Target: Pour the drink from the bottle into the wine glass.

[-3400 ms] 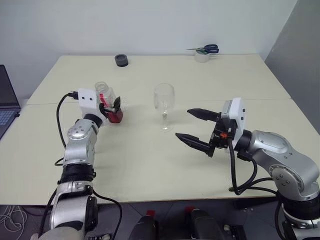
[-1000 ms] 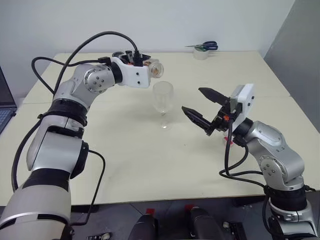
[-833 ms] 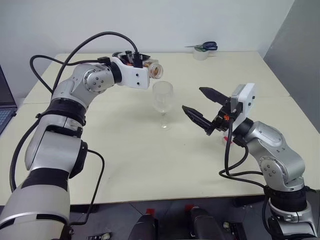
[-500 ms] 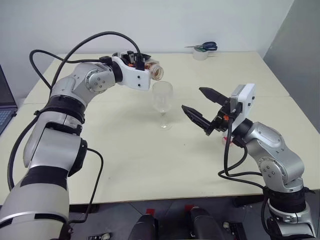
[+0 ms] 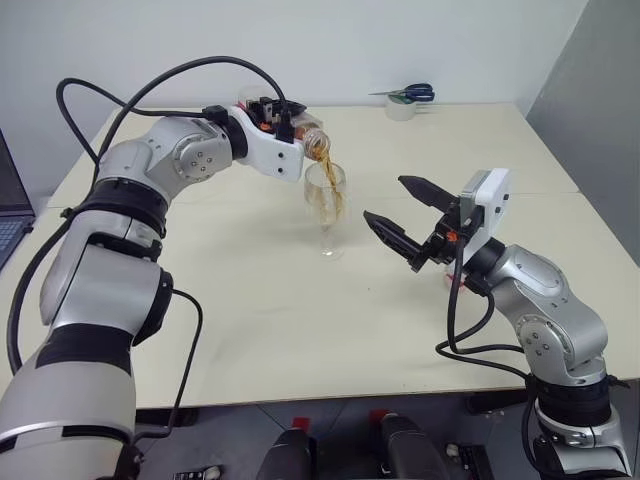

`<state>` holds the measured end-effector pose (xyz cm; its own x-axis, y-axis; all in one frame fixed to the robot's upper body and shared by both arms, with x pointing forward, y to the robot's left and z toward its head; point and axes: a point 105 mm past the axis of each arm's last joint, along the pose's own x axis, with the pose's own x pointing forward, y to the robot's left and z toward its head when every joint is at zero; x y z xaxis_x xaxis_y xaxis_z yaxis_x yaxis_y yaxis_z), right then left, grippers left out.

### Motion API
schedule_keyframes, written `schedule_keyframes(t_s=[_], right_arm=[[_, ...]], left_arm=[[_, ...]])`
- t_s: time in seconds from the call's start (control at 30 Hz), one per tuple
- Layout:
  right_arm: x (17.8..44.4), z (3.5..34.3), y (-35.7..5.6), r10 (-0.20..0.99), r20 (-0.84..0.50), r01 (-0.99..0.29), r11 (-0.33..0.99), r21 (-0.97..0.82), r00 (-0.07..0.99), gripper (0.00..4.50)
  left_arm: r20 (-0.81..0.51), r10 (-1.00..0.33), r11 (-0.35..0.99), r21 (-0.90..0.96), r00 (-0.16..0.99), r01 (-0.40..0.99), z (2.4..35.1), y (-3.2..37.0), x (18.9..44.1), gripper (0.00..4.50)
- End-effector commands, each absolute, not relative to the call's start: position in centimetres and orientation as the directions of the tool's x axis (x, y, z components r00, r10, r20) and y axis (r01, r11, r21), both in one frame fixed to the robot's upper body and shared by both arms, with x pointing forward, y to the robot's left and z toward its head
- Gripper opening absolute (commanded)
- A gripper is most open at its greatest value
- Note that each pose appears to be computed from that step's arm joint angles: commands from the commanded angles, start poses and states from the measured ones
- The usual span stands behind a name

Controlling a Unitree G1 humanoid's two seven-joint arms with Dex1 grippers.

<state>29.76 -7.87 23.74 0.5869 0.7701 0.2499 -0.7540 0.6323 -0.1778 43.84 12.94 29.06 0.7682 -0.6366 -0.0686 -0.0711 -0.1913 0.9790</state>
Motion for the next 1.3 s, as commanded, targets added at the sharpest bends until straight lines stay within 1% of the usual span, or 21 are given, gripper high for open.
schedule_keyframes(t_s=[0.03, 0.73, 1.3], right_arm=[[28.89, 25.02, -7.75, 0.772, 0.297, -0.751, 0.627, -0.208, 0.562, 4.50], [28.92, 24.97, -7.34, 0.778, 0.300, -0.761, 0.617, -0.200, 0.552, 4.50], [28.85, 24.74, -7.41, 0.777, 0.294, -0.760, 0.619, -0.195, 0.557, 4.50]], left_arm=[[0.008, -0.647, -0.172, 0.973, 0.763, -0.156, 31.94, 12.93, 43.41, 1.69], [-0.021, -0.633, -0.256, 0.949, 0.774, -0.183, 32.01, 13.40, 43.40, 1.69], [-0.017, -0.622, -0.276, 0.940, 0.783, -0.199, 32.09, 13.29, 43.73, 1.69]])
